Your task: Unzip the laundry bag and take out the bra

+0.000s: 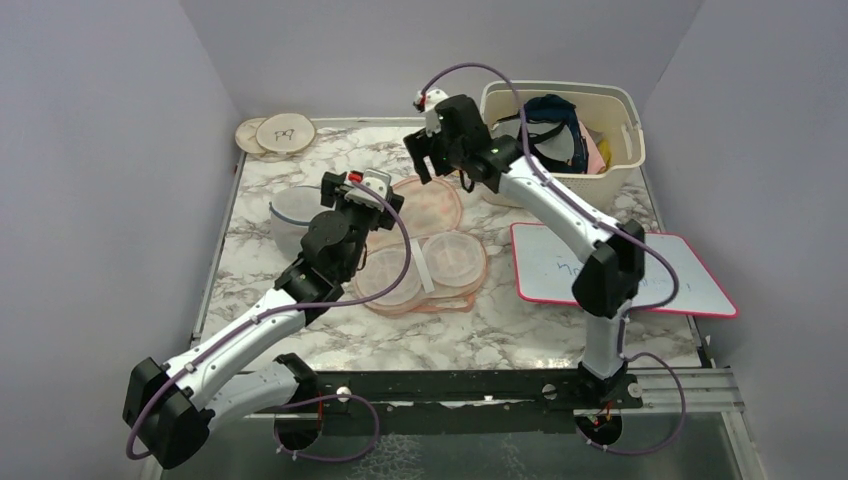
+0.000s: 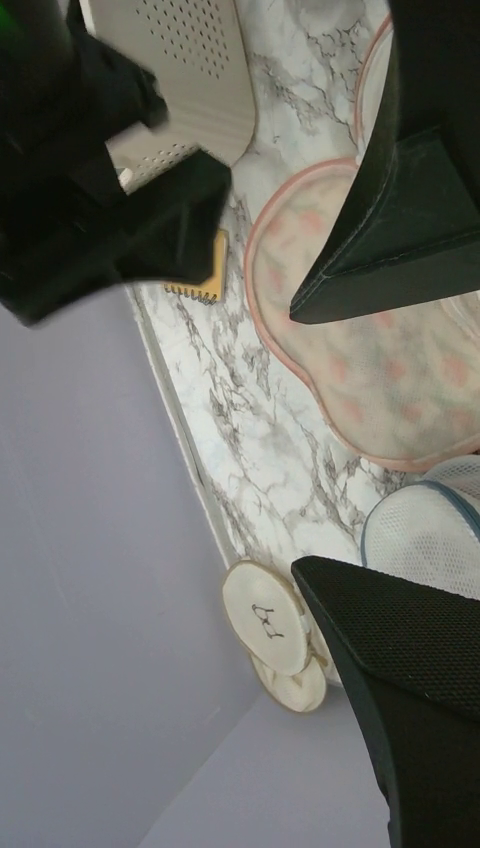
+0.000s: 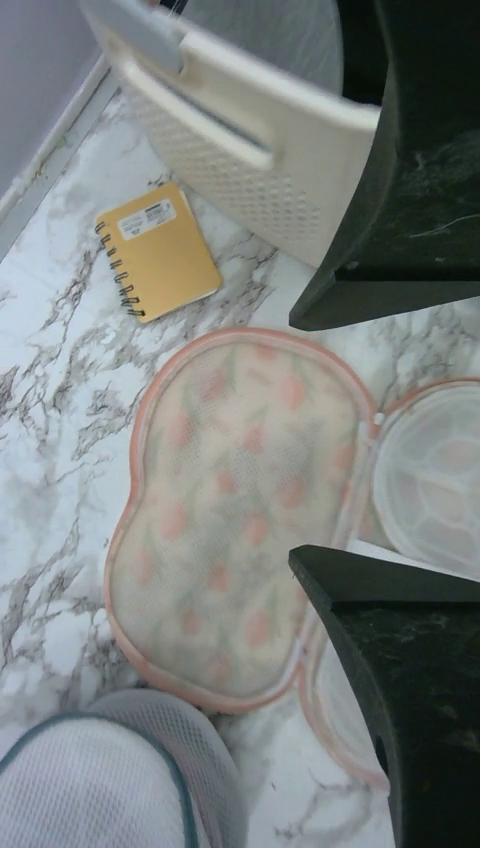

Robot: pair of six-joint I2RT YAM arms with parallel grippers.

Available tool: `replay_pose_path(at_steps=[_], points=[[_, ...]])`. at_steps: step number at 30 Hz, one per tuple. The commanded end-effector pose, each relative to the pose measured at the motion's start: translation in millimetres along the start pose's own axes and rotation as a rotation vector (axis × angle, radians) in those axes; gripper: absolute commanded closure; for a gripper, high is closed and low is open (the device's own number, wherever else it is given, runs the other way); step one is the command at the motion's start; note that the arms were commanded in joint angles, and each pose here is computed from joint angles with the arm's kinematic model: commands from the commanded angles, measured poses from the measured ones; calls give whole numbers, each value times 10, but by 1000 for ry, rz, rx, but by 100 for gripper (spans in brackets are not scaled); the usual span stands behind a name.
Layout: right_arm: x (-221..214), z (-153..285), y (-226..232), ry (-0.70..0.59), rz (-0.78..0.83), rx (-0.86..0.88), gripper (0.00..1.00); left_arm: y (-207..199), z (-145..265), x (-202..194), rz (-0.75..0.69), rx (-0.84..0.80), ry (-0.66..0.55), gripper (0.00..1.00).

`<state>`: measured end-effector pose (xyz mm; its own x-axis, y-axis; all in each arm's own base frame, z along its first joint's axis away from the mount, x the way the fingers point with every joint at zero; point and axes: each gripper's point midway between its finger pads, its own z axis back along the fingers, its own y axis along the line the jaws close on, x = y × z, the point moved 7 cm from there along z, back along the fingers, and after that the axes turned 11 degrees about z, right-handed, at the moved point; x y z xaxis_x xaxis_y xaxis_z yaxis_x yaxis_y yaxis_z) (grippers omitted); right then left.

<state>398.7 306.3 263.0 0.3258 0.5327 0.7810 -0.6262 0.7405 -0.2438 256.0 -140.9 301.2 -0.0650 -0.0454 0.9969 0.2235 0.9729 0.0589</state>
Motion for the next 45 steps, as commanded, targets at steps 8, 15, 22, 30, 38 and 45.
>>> replay_pose_path(at_steps=[8,15,22,30,38,45], points=[[-122,1280,-247,-206,-66,-132,12,-175,-390,-442,33,-44,192,1],[-465,1722,-327,-295,-100,-200,0,-248,-672,-834,89,-200,366,1],[-604,2040,-264,-391,-147,-161,0,-9,-1165,-1103,174,-261,486,1],[-577,2329,-261,-524,-137,-146,0,283,-1918,-1559,239,-438,686,25],[-579,2369,-237,-551,-122,-125,1,375,-2289,-1997,126,-390,761,42],[-586,2299,-202,-549,-108,-100,1,341,-2273,-2287,29,-364,819,50]])
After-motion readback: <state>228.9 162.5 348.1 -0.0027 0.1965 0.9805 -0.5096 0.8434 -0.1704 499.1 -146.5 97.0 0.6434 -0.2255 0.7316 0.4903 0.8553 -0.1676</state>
